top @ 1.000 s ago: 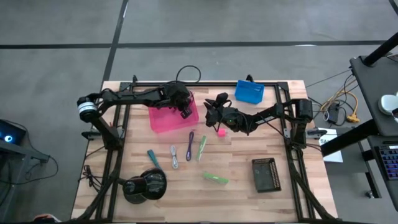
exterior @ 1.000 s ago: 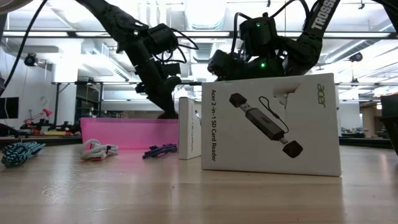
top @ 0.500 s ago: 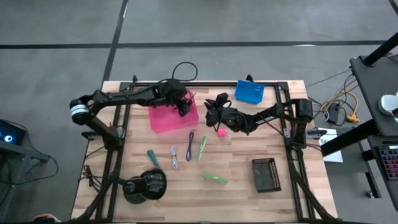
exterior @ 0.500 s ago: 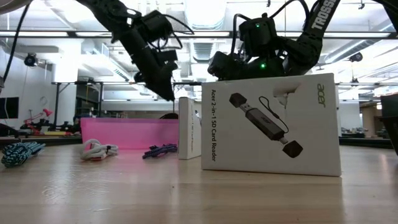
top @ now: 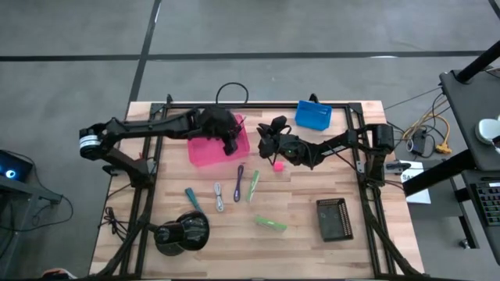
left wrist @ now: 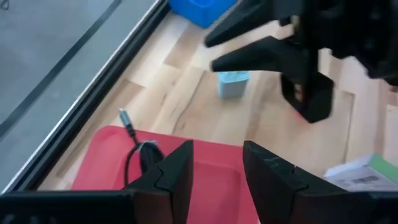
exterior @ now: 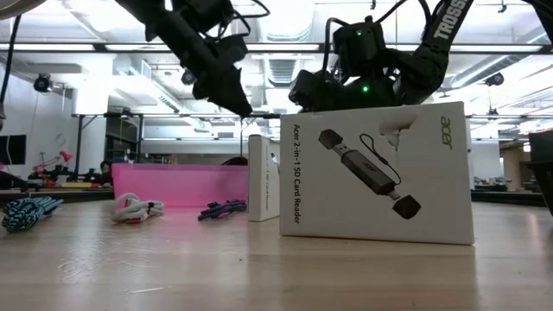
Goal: Pick and place items into bin
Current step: Put the top usb box into the black bin
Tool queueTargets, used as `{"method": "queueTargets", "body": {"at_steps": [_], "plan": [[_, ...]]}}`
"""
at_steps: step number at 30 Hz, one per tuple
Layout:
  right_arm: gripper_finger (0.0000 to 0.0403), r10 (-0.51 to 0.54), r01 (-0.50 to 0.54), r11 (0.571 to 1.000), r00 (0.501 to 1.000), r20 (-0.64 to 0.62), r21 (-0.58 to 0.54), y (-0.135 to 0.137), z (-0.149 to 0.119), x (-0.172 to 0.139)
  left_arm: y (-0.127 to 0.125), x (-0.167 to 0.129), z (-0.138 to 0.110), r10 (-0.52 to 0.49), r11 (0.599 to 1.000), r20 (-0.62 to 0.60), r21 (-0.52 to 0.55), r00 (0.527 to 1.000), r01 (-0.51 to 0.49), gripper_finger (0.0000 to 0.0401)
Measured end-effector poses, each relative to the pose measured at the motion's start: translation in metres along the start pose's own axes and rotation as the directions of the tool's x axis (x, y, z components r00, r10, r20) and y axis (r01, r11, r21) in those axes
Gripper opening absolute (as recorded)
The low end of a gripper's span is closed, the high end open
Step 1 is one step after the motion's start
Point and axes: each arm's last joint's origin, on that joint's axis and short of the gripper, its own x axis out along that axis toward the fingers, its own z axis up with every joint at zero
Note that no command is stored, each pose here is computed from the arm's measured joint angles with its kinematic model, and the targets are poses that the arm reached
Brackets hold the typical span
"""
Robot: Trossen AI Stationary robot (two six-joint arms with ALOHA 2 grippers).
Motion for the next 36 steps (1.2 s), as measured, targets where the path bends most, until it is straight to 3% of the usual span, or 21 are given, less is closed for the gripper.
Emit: {"method": "queueTargets", "body": {"at_steps": [6,12,21,26,30,34,36], "plan": [[0.0072,-0.093,0.087,0.995,0.987,-0.131,-0.053,-0.002,-0.004,0.000,-0.020,-0.005,-0.002,-0.055,0.997,-0.011,0.049,0.998,0.055,0.0124],[0.0075,-0.224,0.202,0.974,0.926,-0.303,-0.102,-0.007,-0.009,-0.002,-0.036,-0.015,-0.002,-0.100,0.992,0.010,0.081,0.995,0.099,0.0124],[0.0069,-0.243,0.228,0.970,0.918,-0.312,-0.085,-0.011,-0.008,-0.003,-0.058,-0.027,-0.003,-0.166,0.979,0.029,0.124,0.986,0.161,0.0124],[0.0072,-0.114,0.111,0.993,0.981,-0.157,-0.028,-0.009,-0.011,-0.011,-0.058,-0.048,0.003,-0.188,0.979,0.098,0.101,0.977,0.178,0.0124],[0.0072,-0.025,0.025,0.999,0.999,-0.025,0.032,-0.015,-0.013,-0.023,-0.053,-0.065,0.002,-0.193,0.979,0.142,0.097,0.971,0.181,0.0124],[0.0072,0.070,-0.091,0.988,0.984,0.166,0.125,-0.030,-0.011,-0.040,-0.048,-0.080,-0.001,-0.196,0.979,0.178,0.093,0.964,0.182,0.0124],[0.0072,0.169,-0.220,0.967,0.931,0.325,0.126,-0.038,-0.007,-0.051,-0.045,-0.090,-0.003,-0.198,0.979,0.191,0.092,0.961,0.183,0.0124]]}}
